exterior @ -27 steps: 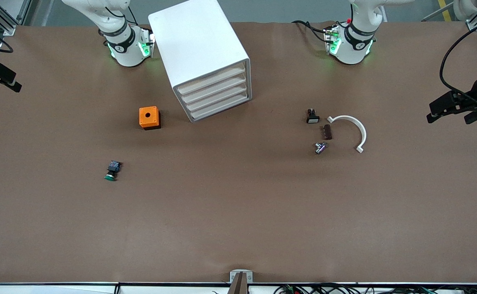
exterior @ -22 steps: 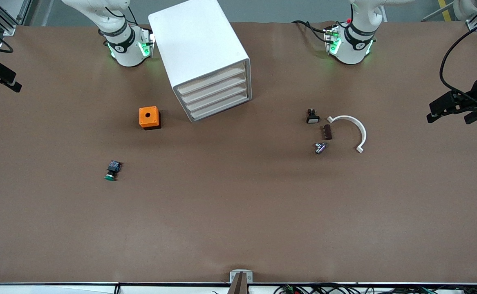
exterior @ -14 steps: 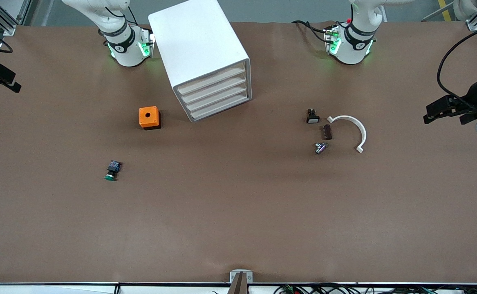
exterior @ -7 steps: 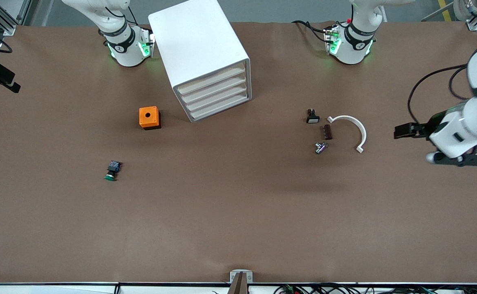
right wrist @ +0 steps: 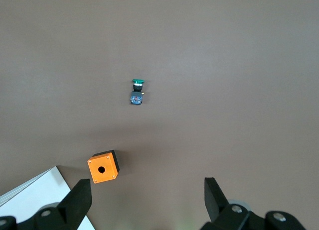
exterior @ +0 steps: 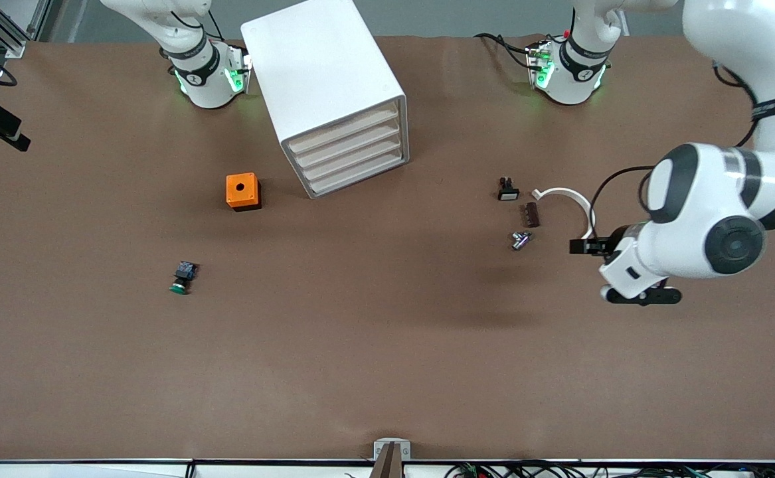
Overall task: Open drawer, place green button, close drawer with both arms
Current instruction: 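Move the left gripper from rest toward the white drawer cabinet, then grasp the green button with the right gripper while the left gripper reaches the drawer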
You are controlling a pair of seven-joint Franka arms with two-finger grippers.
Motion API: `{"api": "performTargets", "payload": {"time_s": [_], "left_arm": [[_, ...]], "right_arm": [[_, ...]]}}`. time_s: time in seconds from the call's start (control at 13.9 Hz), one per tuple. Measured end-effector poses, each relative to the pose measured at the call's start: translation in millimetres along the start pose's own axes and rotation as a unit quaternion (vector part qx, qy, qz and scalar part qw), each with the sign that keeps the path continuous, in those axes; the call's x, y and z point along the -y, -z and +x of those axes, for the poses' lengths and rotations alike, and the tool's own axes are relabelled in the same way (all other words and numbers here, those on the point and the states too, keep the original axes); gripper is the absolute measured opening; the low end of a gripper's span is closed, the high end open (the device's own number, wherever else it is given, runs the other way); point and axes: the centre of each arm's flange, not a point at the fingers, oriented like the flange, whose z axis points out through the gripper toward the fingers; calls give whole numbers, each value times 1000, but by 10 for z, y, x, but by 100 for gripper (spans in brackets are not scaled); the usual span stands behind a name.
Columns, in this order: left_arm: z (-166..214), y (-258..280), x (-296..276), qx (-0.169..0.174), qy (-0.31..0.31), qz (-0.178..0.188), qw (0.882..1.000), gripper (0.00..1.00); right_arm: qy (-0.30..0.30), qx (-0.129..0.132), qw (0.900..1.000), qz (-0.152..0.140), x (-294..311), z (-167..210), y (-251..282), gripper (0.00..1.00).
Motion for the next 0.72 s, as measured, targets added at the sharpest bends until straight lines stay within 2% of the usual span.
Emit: {"api": "performTargets", "payload": {"time_s": [0.22, 0.5, 0.72], "left_arm": [[64, -336, -344, 15, 40, 13, 999, 100], [71, -547, -716, 30, 127, 9, 991, 100], [85, -676, -1056, 43, 200, -6, 979, 100]], "right_arm": [[-1, 20, 1000, 0, -7, 123, -204, 100], [-6, 53, 999, -7, -94, 567, -855, 100], [-17, 44, 999, -7, -344, 905, -1172, 100]]}}
